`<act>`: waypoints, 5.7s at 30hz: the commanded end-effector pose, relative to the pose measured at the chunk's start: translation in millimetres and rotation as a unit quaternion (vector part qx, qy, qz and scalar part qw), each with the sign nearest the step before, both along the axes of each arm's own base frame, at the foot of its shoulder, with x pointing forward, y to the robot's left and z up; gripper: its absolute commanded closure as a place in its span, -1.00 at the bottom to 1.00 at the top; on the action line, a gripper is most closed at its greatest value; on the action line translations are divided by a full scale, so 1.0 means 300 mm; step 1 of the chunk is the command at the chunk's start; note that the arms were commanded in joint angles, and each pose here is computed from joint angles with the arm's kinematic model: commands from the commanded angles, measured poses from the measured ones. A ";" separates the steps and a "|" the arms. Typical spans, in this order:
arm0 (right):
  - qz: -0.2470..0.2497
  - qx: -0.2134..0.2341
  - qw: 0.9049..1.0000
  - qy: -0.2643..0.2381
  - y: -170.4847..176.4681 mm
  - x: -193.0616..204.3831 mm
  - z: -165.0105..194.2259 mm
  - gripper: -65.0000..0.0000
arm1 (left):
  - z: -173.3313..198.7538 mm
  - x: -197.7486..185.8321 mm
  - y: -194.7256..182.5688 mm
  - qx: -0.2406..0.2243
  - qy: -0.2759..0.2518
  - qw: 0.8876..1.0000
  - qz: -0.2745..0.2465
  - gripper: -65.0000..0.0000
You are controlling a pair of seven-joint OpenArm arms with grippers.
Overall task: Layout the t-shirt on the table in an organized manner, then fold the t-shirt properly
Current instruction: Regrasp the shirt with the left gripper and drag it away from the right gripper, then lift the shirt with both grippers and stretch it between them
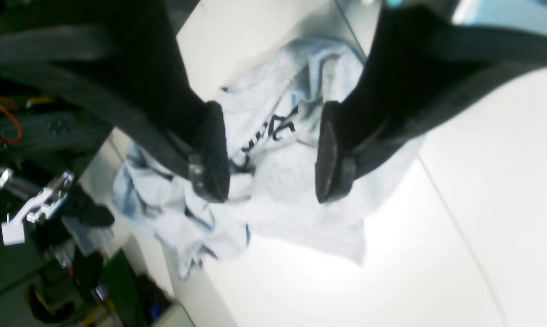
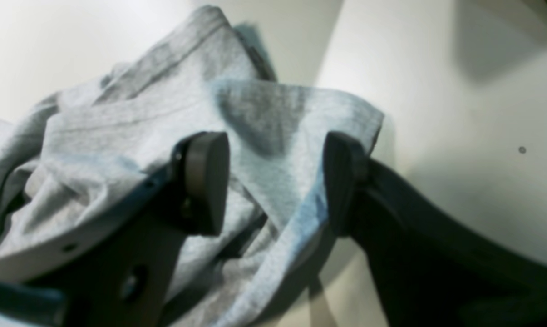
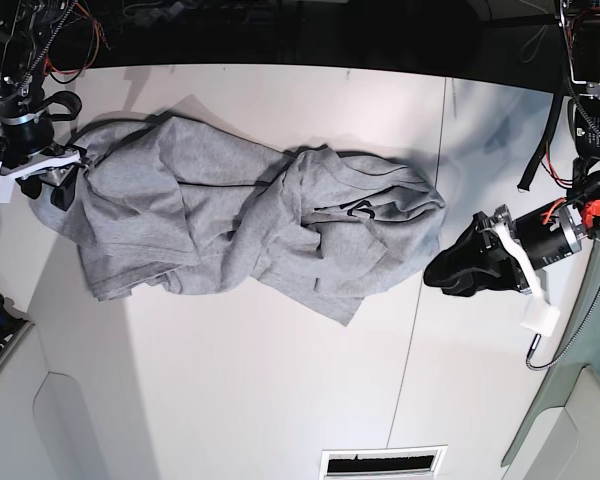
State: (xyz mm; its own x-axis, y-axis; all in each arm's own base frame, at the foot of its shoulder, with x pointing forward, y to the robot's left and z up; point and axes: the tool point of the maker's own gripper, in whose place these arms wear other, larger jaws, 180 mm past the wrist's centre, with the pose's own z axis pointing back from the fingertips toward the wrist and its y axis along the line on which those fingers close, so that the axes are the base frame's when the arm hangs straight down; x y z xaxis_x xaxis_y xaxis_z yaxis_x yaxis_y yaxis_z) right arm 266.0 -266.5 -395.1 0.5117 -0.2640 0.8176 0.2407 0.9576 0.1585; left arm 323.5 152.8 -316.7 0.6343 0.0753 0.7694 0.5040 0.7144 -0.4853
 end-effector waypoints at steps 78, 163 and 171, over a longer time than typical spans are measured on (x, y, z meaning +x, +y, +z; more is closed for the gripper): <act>0.017 0.115 0.993 0.021 0.031 0.042 -0.141 0.81 | 0.044 0.263 -0.323 0.218 -0.168 0.961 0.016 1.00; 0.089 0.260 0.961 0.011 0.487 0.209 -0.171 0.17 | 0.189 0.401 -0.093 0.303 -0.182 0.933 0.069 1.00; 0.118 0.244 0.961 -0.053 0.454 0.246 -0.049 1.00 | 0.223 0.416 -0.057 0.309 -0.204 0.926 0.077 1.00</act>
